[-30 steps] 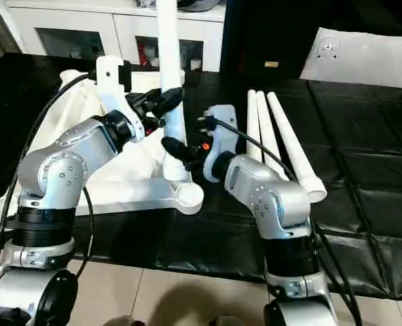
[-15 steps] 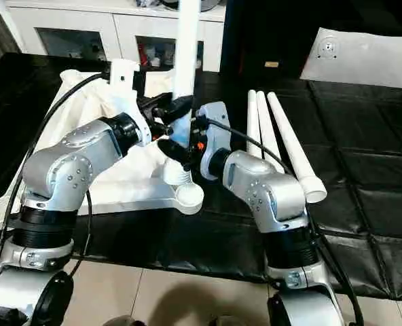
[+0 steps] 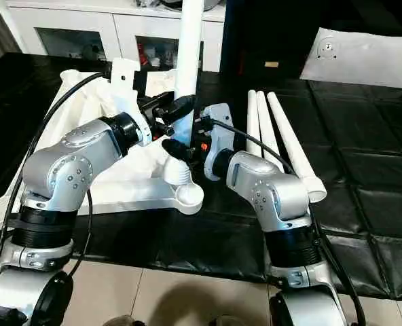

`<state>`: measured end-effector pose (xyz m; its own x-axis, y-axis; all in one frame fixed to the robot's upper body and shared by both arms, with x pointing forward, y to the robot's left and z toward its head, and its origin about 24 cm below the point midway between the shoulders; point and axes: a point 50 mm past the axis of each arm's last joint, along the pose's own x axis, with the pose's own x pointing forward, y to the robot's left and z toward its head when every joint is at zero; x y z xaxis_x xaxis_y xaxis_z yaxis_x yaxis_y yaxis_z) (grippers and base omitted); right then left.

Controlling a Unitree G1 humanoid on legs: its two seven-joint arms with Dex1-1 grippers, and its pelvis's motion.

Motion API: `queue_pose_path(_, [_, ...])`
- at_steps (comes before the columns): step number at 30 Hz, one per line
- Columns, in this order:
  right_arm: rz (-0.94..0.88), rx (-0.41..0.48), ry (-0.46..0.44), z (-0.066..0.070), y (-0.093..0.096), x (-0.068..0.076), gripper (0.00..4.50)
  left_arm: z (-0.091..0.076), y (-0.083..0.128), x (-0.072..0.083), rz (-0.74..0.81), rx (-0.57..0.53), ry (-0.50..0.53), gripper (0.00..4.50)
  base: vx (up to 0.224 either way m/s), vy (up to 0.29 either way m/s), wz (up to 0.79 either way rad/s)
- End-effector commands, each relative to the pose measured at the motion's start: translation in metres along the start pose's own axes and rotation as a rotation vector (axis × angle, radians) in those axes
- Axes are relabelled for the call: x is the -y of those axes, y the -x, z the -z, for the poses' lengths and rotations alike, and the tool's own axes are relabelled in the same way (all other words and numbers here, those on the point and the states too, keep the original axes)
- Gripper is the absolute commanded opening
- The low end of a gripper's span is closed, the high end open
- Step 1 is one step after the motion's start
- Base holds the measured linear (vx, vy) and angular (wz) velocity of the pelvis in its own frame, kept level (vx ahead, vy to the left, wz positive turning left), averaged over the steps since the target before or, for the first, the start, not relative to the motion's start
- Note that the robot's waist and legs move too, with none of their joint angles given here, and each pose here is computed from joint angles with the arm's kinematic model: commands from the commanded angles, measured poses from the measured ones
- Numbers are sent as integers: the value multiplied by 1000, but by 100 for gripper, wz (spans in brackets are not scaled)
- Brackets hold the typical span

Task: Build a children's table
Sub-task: Insert table leg to table base

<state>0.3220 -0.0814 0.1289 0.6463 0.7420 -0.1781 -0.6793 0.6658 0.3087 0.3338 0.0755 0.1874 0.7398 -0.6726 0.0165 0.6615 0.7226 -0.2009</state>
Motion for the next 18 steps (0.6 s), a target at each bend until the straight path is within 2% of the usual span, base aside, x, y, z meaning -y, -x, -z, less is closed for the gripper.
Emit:
queue_pose_path(1, [-35, -12, -1, 2, -2, -3, 191, -10, -1, 10, 54, 30, -28, 184, 0, 0, 0])
queue_pose_path(2, [-30, -18, 3, 2, -2, -3, 247, -10, -1, 10, 55, 29, -31, 184, 0, 0, 0])
queue_pose_path(6, [-42, -26, -3, 3, -2, -4, 268, -9, -1, 12, 70, 21, -47, 184, 0, 0, 0])
queue_pose_path(9, [-38, -34, 3, 3, -2, -4, 308, -8, 0, 13, 80, 16, -54, 184, 0, 0, 0])
queue_pose_path(14, [-27, -36, 9, 3, -2, -2, 316, -8, 0, 14, 90, 12, -60, 184, 0, 0, 0])
queue_pose_path(15, [-28, -34, 7, 3, -2, -2, 289, -8, 0, 14, 91, 11, -63, 184, 0, 0, 0])
queue_pose_path(18, [-34, -26, -4, 2, -2, -2, 277, -7, 0, 14, 92, 7, -70, 184, 0, 0, 0])
